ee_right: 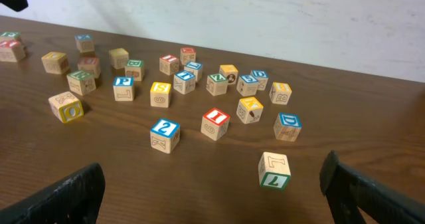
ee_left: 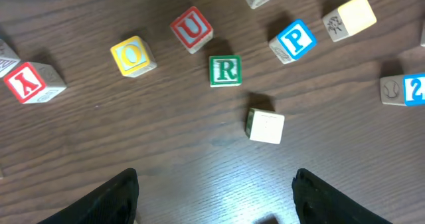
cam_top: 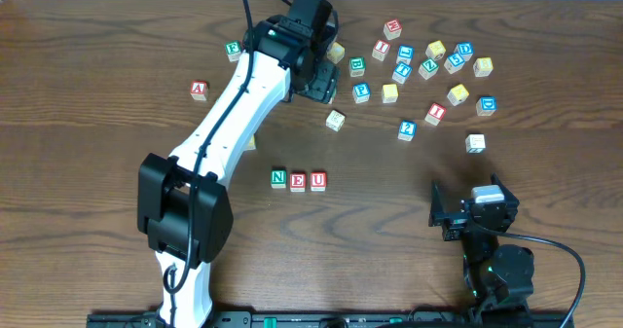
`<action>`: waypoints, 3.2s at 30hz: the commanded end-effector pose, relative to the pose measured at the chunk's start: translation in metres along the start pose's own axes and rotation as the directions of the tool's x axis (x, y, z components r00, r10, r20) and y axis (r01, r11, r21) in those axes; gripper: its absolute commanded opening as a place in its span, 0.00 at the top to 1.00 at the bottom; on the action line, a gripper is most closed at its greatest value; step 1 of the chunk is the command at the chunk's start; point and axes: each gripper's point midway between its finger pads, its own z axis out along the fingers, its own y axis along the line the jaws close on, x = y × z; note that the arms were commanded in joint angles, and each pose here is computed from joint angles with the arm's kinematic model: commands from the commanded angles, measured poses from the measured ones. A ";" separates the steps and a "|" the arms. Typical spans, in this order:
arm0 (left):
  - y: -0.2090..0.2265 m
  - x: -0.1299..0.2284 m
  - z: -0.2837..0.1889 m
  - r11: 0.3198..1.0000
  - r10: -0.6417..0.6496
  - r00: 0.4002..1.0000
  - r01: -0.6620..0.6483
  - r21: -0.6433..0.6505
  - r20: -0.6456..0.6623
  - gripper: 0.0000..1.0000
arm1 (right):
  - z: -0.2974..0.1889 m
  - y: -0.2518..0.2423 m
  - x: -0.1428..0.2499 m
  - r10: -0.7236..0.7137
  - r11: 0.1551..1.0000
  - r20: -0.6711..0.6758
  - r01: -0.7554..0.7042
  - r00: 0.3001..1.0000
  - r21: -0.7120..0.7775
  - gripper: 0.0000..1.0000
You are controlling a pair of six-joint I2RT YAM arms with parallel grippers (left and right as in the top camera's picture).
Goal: Spell out NEURIPS
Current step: 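Move the left gripper up over the green R block, then lower the left gripper around the green R block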
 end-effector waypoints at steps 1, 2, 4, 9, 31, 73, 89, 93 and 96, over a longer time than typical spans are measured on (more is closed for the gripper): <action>-0.007 -0.005 0.004 0.999 0.043 0.999 -0.043 0.017 0.004 0.27 | 0.000 -0.001 0.001 0.005 1.000 -0.001 -0.005 1.000 0.003 0.01; -0.008 -0.005 0.007 0.999 0.045 0.999 -0.045 0.017 0.000 0.27 | 0.000 -0.001 0.001 0.005 1.000 -0.001 -0.005 1.000 0.003 0.01; -0.010 -0.003 0.013 0.998 0.053 0.999 -0.052 0.019 -0.011 0.27 | 0.000 -0.001 0.001 0.005 1.000 -0.001 -0.005 1.000 0.003 0.01; -0.020 0.002 0.033 0.997 0.074 0.997 -0.073 0.027 -0.038 0.27 | 0.000 -0.001 0.001 0.005 1.000 -0.001 -0.005 1.000 0.003 0.01; -0.031 -0.014 0.062 0.994 0.106 0.994 -0.106 0.000 0.023 0.32 | 0.000 -0.001 0.001 0.005 1.000 -0.001 -0.005 1.000 0.003 0.01; -0.004 -0.005 0.118 0.999 0.052 0.998 -0.052 -0.006 -0.025 0.33 | 0.000 -0.001 0.001 0.005 1.000 -0.001 -0.005 1.000 0.003 0.01; -0.011 -0.014 0.118 0.999 0.046 0.999 -0.046 0.029 0.014 0.34 | 0.000 -0.001 0.001 0.005 1.000 -0.001 -0.005 1.000 0.003 0.01; -0.013 -0.015 0.118 0.998 0.050 0.999 -0.050 0.031 0.019 0.34 | 0.000 -0.001 0.001 0.005 1.000 -0.001 -0.005 1.000 0.003 0.01; -0.015 -0.015 0.119 0.998 0.053 0.998 -0.054 0.032 0.019 0.35 | 0.000 -0.001 0.001 0.005 1.000 -0.001 -0.005 1.000 0.003 0.01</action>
